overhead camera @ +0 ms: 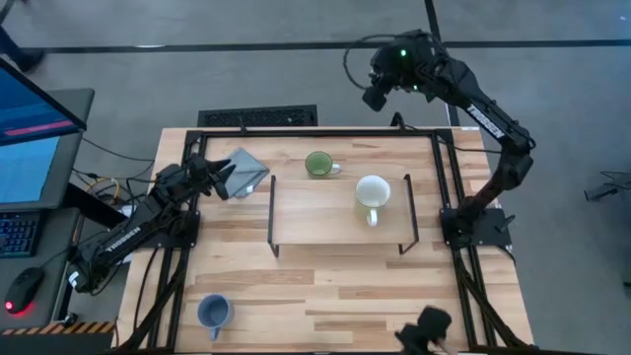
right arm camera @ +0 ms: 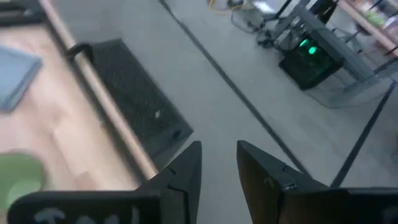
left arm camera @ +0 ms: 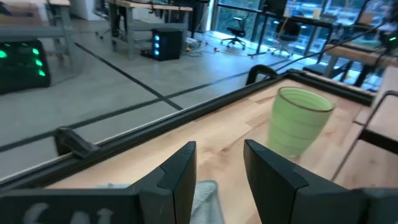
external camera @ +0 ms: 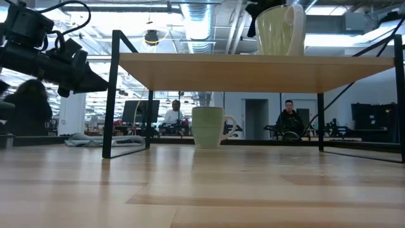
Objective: Stack small to large cups/mugs on shelf
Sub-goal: Put the green mug on the shelf
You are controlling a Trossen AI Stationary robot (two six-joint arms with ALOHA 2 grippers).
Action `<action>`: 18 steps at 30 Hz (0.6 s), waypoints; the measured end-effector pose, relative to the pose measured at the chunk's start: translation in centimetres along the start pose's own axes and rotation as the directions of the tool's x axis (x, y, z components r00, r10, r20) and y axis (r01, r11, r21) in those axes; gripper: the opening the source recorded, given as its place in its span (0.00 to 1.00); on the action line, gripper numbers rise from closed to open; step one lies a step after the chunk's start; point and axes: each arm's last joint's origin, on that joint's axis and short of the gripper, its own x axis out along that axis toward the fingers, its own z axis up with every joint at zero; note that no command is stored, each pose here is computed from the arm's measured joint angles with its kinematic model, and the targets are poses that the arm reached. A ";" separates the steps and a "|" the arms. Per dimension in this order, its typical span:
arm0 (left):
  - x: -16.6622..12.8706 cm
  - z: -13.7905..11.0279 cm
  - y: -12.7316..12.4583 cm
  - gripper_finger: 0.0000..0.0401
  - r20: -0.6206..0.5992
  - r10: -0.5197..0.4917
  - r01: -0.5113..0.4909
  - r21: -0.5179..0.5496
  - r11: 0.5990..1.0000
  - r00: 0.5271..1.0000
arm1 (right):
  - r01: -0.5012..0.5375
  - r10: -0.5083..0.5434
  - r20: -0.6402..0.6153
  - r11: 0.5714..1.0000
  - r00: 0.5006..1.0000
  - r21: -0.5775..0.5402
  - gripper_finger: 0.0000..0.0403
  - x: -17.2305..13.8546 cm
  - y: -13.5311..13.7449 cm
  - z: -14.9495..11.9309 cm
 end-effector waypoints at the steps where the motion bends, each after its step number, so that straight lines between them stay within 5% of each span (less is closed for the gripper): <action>1: 0.0 0.0 0.0 0.31 0.003 0.009 -0.009 0.008 1.000 1.000 | 0.002 -0.002 -0.006 1.000 1.000 -0.007 0.30 0.7 -0.5 -0.2; 13: 0.0 0.1 0.1 0.31 0.018 0.044 -0.044 0.000 0.999 0.999 | 0.016 -0.010 -0.138 0.999 0.990 0.044 0.30 8.5 -3.2 -3.0; 18: 0.0 0.1 0.3 0.31 0.023 0.091 -0.089 -0.049 0.995 0.996 | 0.016 0.009 -0.140 0.985 0.990 0.172 0.30 9.7 -3.1 -3.2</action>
